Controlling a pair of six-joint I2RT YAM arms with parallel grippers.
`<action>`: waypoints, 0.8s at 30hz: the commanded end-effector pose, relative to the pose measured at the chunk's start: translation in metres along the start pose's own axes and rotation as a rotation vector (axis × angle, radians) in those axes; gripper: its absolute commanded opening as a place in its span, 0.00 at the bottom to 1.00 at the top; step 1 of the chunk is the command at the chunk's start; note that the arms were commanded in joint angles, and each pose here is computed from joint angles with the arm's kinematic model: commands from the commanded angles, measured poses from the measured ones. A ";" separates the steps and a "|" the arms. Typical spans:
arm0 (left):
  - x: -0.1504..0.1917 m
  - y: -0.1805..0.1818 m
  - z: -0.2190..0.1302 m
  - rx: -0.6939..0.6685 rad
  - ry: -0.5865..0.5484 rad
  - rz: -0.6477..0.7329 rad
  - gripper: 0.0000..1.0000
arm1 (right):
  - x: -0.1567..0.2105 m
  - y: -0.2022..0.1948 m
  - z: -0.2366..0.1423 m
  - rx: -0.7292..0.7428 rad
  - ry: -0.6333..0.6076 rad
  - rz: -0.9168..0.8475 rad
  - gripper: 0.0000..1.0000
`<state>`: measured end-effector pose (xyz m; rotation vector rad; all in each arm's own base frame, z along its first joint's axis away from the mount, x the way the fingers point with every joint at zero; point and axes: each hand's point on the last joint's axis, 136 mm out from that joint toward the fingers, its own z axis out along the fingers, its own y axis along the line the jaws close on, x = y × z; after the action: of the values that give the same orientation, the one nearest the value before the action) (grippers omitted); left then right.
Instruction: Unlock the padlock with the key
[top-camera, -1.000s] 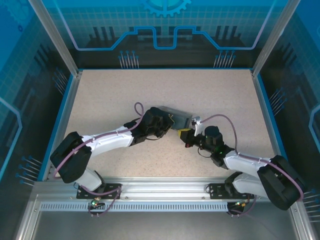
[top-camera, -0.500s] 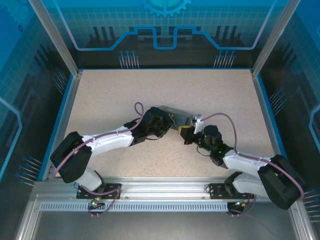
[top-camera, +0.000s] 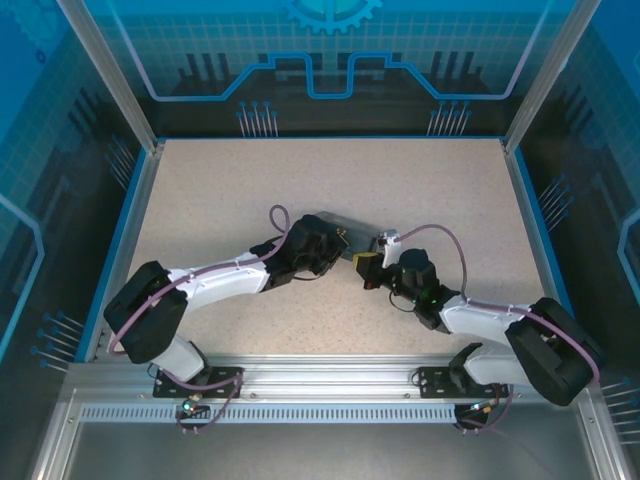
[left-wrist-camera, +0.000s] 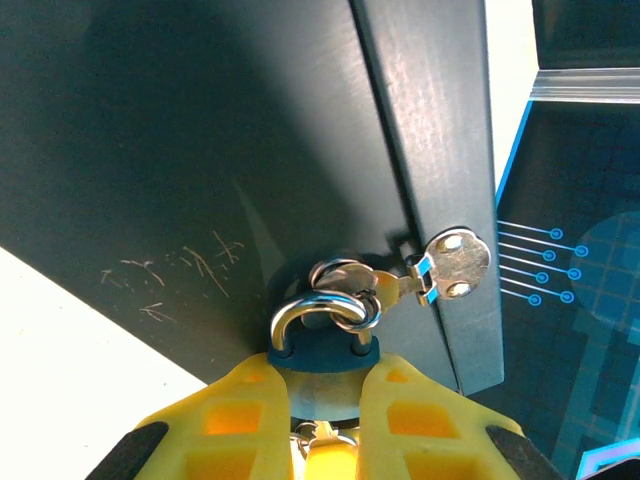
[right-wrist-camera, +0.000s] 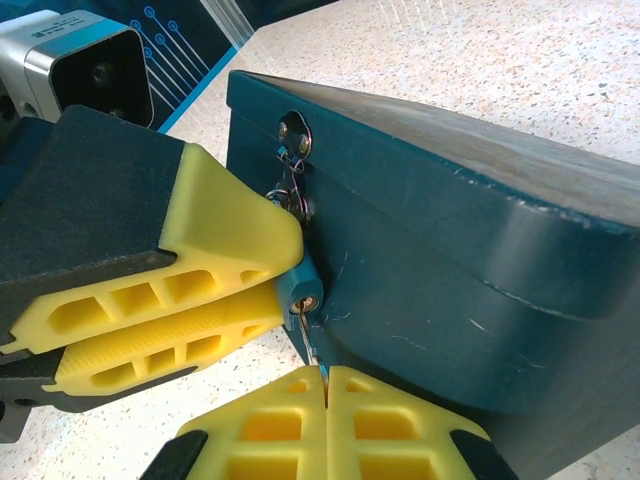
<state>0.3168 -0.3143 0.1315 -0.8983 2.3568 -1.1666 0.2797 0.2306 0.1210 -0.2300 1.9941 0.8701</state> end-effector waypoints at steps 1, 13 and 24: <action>0.003 -0.017 0.000 0.074 0.006 -0.009 0.12 | -0.015 0.008 0.002 -0.004 -0.051 -0.001 0.00; 0.004 -0.015 0.002 0.067 0.010 -0.010 0.12 | -0.017 0.005 0.001 0.015 -0.062 0.009 0.00; 0.005 -0.013 0.004 0.062 0.015 -0.011 0.12 | -0.019 0.007 0.001 0.009 -0.071 0.019 0.00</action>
<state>0.3192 -0.3167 0.1303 -0.9183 2.3461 -1.1825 0.2841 0.2256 0.1227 -0.1823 1.9879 0.8401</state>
